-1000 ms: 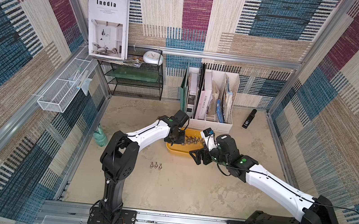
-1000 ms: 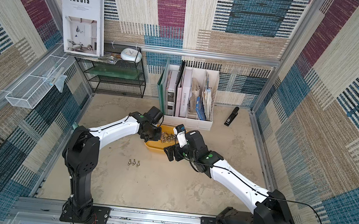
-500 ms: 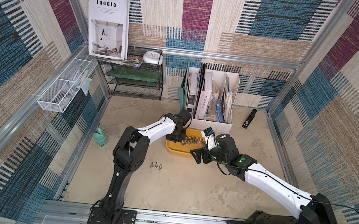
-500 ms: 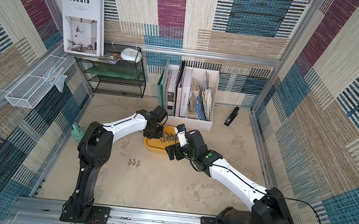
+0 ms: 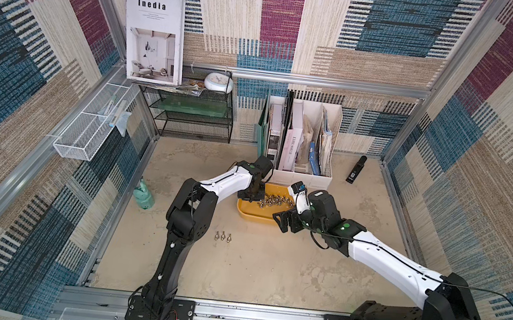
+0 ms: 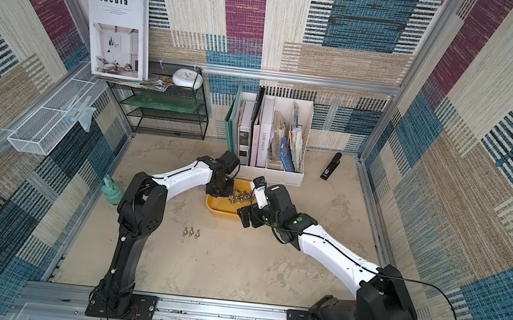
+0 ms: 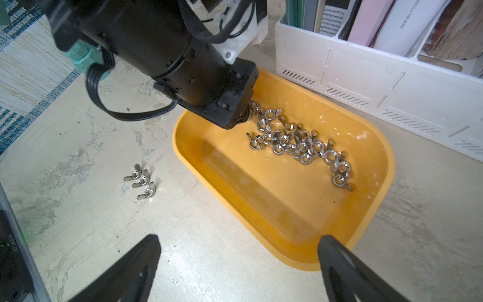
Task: Take out the wing nut from the storage box
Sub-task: Pick up the wing nut from the storage box, then place the wing nut at the center of the board.
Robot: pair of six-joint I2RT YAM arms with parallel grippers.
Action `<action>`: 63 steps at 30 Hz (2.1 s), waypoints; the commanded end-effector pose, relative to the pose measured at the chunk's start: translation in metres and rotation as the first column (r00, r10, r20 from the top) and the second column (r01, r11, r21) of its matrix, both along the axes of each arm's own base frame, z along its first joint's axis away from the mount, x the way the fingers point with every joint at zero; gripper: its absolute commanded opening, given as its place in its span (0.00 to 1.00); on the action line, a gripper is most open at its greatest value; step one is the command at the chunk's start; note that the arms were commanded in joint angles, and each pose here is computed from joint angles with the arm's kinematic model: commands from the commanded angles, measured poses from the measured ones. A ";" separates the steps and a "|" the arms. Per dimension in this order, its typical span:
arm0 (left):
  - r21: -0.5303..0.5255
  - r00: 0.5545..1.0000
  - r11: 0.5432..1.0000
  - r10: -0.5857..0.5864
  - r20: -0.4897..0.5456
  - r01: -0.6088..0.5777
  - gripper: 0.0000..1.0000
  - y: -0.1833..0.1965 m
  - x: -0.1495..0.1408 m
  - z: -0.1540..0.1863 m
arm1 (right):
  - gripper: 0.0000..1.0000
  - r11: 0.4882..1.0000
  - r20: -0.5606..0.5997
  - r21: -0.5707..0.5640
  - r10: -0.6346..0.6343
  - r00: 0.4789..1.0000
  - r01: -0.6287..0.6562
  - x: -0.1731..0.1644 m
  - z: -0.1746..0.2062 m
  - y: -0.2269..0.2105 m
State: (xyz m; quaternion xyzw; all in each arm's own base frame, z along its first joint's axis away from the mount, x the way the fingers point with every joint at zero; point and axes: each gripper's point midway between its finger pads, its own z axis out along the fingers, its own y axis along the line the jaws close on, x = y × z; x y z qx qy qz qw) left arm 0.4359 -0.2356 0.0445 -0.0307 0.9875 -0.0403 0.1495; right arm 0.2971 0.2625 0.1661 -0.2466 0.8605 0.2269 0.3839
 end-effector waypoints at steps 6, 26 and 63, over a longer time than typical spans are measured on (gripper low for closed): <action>0.023 1.000 1.000 -0.010 -0.009 0.011 0.23 0.003 0.003 -0.006 | 0.99 1.000 0.012 0.007 0.005 1.000 -0.006 0.003 0.005 0.001; 0.002 1.000 1.000 -0.015 0.016 0.015 0.03 0.006 -0.009 0.019 | 0.99 0.998 -0.001 0.013 0.063 0.998 -0.063 -0.003 0.002 0.005; 0.022 0.997 0.998 -0.055 0.047 0.054 0.02 0.028 -0.188 0.046 | 0.99 0.931 -0.089 0.166 0.341 0.936 -0.324 -0.091 0.004 0.030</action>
